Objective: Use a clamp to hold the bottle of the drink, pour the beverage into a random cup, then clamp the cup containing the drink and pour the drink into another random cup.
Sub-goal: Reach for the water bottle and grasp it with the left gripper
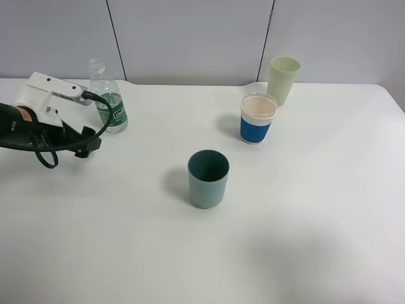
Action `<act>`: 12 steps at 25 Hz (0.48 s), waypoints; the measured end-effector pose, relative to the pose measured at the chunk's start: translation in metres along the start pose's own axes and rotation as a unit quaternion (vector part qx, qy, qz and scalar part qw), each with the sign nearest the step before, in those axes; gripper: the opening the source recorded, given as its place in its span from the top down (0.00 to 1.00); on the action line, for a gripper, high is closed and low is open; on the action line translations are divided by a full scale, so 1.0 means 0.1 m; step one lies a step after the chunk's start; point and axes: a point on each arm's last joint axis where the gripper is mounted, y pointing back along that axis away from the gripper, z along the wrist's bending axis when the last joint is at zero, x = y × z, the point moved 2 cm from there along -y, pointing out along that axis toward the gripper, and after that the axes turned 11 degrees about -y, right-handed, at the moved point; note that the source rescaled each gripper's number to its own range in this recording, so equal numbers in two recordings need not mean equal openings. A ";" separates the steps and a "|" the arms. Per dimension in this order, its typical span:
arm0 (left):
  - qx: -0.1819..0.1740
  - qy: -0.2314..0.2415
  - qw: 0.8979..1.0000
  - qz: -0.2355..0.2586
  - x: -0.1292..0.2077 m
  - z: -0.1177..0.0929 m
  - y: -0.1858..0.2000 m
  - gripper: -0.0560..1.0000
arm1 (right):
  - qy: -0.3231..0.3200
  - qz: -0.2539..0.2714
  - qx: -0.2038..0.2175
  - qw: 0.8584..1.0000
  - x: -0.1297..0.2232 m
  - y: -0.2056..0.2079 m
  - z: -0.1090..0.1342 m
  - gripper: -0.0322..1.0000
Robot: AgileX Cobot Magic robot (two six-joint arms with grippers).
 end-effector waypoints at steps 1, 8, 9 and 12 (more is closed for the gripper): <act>0.000 -0.003 1.000 -0.009 -0.01 0.00 -0.03 0.00 | 0.000 0.000 0.000 1.000 0.00 0.00 0.00 0.00; 0.002 0.001 0.997 -0.081 -0.08 -0.04 -0.19 0.00 | 0.000 0.000 0.000 1.000 0.00 0.00 0.00 0.00; 0.001 0.001 0.996 -0.092 -0.09 -0.04 -0.21 0.00 | 0.000 0.000 0.000 1.000 0.00 0.00 0.00 0.00; 0.002 0.000 0.994 -0.112 -0.10 -0.06 -0.26 0.00 | 0.000 0.000 0.000 1.000 0.00 0.00 0.00 0.00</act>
